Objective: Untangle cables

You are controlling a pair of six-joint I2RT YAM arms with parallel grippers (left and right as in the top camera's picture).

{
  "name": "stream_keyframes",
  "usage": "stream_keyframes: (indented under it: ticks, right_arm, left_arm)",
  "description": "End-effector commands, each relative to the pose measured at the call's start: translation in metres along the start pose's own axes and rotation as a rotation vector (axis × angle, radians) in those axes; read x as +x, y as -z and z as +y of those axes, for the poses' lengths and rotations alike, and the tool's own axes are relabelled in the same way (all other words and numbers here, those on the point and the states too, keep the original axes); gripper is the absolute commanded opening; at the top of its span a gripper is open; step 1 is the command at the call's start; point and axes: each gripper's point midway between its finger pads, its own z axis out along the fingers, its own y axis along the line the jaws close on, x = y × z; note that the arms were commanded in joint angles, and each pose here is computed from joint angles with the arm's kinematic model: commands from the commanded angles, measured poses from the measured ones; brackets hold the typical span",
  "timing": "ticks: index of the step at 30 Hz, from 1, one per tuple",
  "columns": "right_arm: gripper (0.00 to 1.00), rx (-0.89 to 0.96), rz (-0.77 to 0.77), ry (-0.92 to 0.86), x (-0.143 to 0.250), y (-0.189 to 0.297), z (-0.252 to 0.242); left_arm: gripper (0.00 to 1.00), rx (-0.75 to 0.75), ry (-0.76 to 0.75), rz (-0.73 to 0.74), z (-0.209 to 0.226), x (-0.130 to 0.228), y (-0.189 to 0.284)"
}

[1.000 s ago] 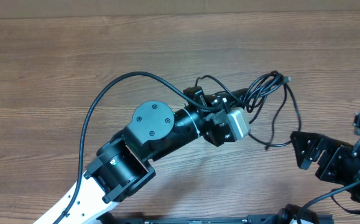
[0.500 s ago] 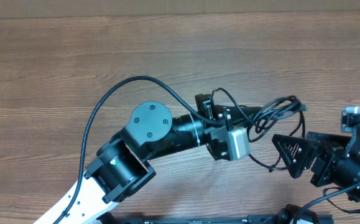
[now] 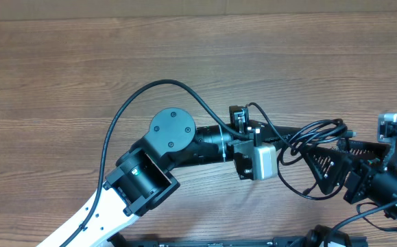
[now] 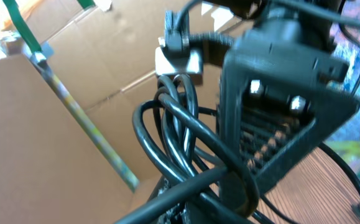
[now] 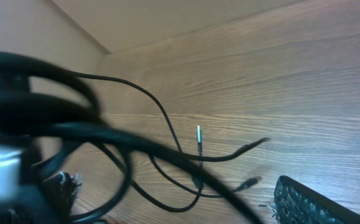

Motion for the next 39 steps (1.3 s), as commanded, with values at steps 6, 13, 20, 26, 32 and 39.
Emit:
stream_keyframes:
  ticks: [6, 13, 20, 26, 32, 39]
  right_arm:
    - [1.0, 0.087, -0.007, 0.014, -0.002, 0.0, -0.016]
    - [1.0, 0.292, 0.045, -0.034, 0.013, 0.007, -0.05]
    - [1.0, 0.394, 0.081, -0.055, 0.023, 0.013, -0.066]
    - [1.0, 0.303, 0.069, -0.051, 0.02, 0.008, -0.051]
    - [1.0, 0.184, -0.024, 0.022, -0.005, 0.006, -0.029]
    - [1.0, 0.185, -0.114, 0.101, -0.027, 0.02, -0.014]
  left_arm:
    - [0.04, 0.051, -0.005, -0.117, -0.015, -0.033, -0.005]
    - [0.04, -0.003, -0.042, -0.162, -0.005, -0.047, -0.004]
    - [0.04, -0.102, -0.037, -0.124, 0.012, -0.041, -0.004]
    - [0.04, -0.125, -0.005, -0.056, 0.015, -0.025, -0.005]
    - [0.04, -0.169, 0.018, 0.011, 0.021, -0.01, -0.005]
    - [0.04, -0.23, -0.004, 0.113, 0.029, 0.012, -0.001]
